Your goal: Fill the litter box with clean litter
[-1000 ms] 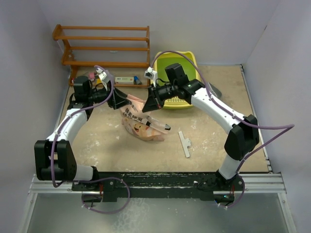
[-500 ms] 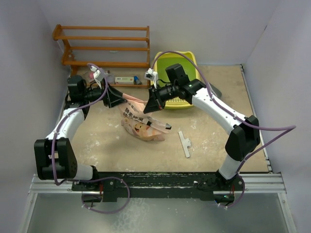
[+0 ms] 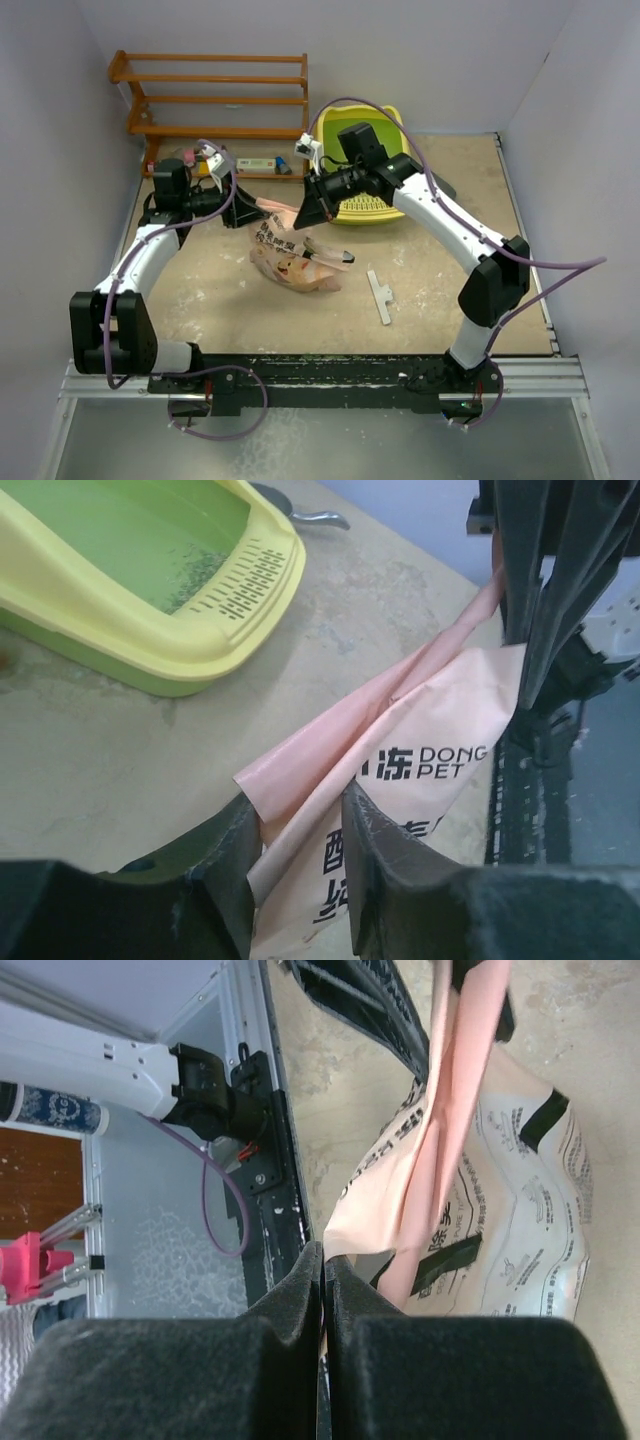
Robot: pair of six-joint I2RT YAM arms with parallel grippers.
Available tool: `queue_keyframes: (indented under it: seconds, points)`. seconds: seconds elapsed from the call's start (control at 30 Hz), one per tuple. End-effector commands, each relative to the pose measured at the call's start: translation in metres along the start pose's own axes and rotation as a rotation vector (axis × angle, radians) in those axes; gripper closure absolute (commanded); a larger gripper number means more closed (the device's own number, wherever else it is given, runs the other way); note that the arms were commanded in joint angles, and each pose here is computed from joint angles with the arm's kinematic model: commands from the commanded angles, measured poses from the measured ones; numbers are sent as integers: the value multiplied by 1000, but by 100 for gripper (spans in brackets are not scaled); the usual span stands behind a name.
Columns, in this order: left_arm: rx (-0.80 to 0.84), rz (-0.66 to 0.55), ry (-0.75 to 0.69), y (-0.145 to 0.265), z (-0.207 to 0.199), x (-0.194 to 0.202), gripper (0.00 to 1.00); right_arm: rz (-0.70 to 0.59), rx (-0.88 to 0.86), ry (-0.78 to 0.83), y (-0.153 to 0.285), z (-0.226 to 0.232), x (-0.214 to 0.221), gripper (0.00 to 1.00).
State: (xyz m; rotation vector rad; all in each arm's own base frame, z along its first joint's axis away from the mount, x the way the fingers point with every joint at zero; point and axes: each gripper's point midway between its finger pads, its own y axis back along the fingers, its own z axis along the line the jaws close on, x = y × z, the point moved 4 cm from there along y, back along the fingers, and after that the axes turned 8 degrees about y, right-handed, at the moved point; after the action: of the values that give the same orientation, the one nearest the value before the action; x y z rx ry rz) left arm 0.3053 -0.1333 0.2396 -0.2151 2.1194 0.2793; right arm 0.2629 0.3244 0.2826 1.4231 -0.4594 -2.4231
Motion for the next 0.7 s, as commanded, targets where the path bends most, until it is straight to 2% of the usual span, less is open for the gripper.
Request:
queue_keyframes:
  seconds: [0.0, 0.1, 0.17, 0.27, 0.4, 0.67]
  points:
    - [-1, 32, -136, -4, -27, -5, 68, -72, 15, 63, 8, 9, -41, 100]
    - [-109, 0, -199, 2, -25, -16, 93, -65, 84, 36, 8, -2, -47, 100]
    - [-201, -31, -241, 7, -22, -24, 100, -53, 132, 16, 7, -9, -47, 100]
    - [-295, -105, -277, 12, -18, -30, 100, -33, 189, -8, 6, -19, -43, 100]
    - [-314, -257, -367, 18, -30, -42, 100, -22, 226, -19, 7, -25, -40, 100]
    - [-329, -464, -444, 19, -30, -64, 100, -32, 312, -16, 9, -36, -45, 100]
